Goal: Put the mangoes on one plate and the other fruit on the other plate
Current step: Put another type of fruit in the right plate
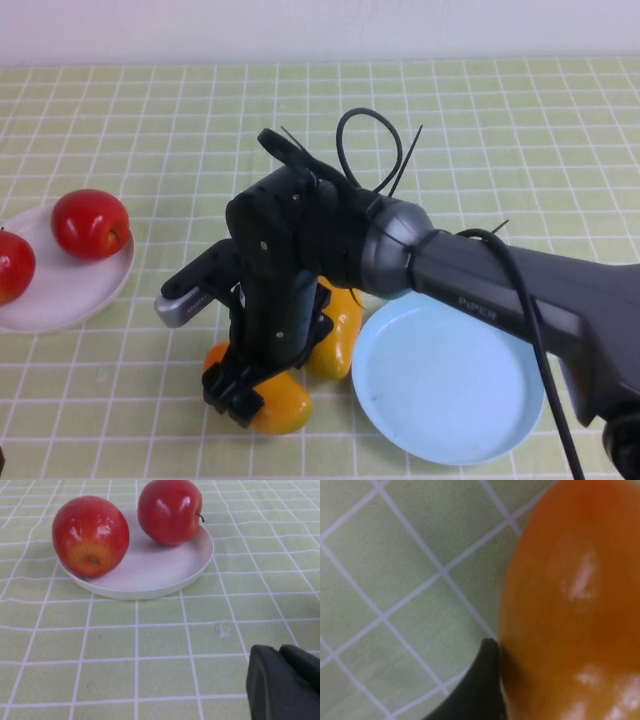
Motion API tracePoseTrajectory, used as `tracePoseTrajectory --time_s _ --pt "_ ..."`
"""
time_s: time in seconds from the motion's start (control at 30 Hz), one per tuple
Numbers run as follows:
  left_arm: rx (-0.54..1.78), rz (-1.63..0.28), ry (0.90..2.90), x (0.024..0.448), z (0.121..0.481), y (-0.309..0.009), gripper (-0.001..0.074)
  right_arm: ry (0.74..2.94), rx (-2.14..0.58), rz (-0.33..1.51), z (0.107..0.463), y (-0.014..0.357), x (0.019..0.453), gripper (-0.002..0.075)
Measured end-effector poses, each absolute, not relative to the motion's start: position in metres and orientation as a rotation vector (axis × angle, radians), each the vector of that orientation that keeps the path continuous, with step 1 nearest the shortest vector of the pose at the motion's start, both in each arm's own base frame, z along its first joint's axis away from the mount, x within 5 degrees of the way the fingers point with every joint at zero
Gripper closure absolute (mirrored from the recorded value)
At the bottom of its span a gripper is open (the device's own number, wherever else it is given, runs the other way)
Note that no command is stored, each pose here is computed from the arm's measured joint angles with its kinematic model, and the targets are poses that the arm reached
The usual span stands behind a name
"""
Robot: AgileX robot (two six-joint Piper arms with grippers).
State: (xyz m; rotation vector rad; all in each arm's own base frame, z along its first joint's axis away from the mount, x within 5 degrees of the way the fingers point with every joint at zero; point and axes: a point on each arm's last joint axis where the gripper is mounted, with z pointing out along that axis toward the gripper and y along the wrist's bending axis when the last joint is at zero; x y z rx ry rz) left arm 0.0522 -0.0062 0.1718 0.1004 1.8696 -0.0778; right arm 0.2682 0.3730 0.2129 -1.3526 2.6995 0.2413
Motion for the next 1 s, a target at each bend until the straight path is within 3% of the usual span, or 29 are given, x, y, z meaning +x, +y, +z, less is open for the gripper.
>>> tracePoseTrajectory --time_s 0.17,0.33,0.47,0.77,1.0 --pt "0.1 -0.078 1.87 0.052 0.172 -0.006 0.0734 2.706 -1.352 0.237 0.201 0.376 0.271 0.0057" --pt "0.1 -0.078 1.87 0.052 0.172 -0.006 0.0734 2.699 -1.348 0.242 0.202 0.377 0.271 0.0176" --pt "0.1 -0.078 1.87 0.052 0.172 -0.006 0.0734 2.696 -1.347 0.244 0.203 0.377 0.271 0.0187" --pt "0.1 -0.078 1.87 0.052 0.172 -0.006 0.0734 2.657 -1.143 0.2 0.264 0.359 0.272 0.0187" --pt "0.1 -0.078 1.87 0.052 0.172 -0.006 0.0734 2.703 -0.837 0.094 0.299 0.293 0.287 0.0187"
